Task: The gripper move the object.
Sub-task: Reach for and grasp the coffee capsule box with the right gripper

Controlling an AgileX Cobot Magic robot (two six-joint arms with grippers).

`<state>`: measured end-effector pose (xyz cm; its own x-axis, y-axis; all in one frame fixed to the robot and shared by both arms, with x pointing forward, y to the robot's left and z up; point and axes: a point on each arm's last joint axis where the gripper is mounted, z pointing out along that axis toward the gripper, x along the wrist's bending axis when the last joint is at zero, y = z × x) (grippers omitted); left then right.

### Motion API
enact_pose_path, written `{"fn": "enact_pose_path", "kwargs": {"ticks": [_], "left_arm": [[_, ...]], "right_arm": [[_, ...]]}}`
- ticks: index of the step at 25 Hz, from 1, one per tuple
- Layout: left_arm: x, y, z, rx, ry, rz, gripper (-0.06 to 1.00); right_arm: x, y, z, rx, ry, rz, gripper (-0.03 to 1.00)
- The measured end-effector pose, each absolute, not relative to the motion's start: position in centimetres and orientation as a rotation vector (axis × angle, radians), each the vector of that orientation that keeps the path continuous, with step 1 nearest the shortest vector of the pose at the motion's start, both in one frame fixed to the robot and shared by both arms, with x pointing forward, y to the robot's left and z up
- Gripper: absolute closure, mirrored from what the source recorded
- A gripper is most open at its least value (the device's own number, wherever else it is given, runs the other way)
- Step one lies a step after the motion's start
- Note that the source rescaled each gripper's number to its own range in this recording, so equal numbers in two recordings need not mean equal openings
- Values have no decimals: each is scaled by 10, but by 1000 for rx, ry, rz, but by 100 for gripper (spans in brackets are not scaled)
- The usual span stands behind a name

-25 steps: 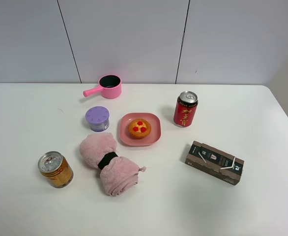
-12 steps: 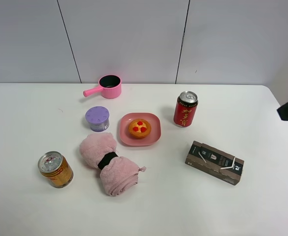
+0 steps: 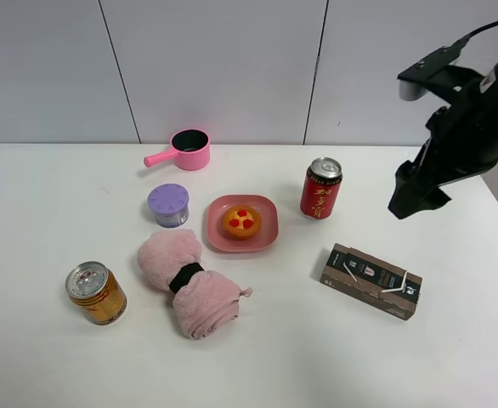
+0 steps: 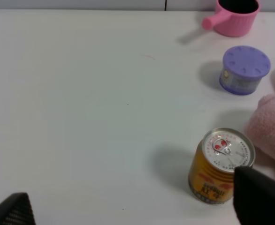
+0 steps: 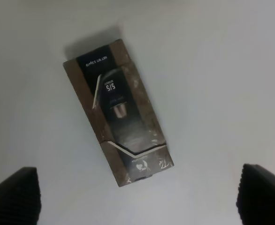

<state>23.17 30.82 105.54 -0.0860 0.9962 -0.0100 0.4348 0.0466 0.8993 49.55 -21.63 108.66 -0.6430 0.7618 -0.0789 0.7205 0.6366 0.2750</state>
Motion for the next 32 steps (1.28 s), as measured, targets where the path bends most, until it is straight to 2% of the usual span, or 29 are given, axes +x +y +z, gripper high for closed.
{"fn": "enact_pose_path", "kwargs": {"ticks": [7, 15, 19, 32], "left_arm": [[232, 308, 1055, 1472, 1613, 1000, -6], [232, 308, 1055, 1472, 1613, 1000, -6], [232, 308, 1055, 1472, 1613, 1000, -6], [232, 308, 1055, 1472, 1613, 1000, -6]], "right_arm": [[491, -201, 1072, 1061, 2722, 180, 43], [473, -210, 1002, 1060, 2754, 106, 43], [469, -214, 981, 990, 2727, 115, 43], [470, -212, 975, 1000, 2710, 163, 43]]}}
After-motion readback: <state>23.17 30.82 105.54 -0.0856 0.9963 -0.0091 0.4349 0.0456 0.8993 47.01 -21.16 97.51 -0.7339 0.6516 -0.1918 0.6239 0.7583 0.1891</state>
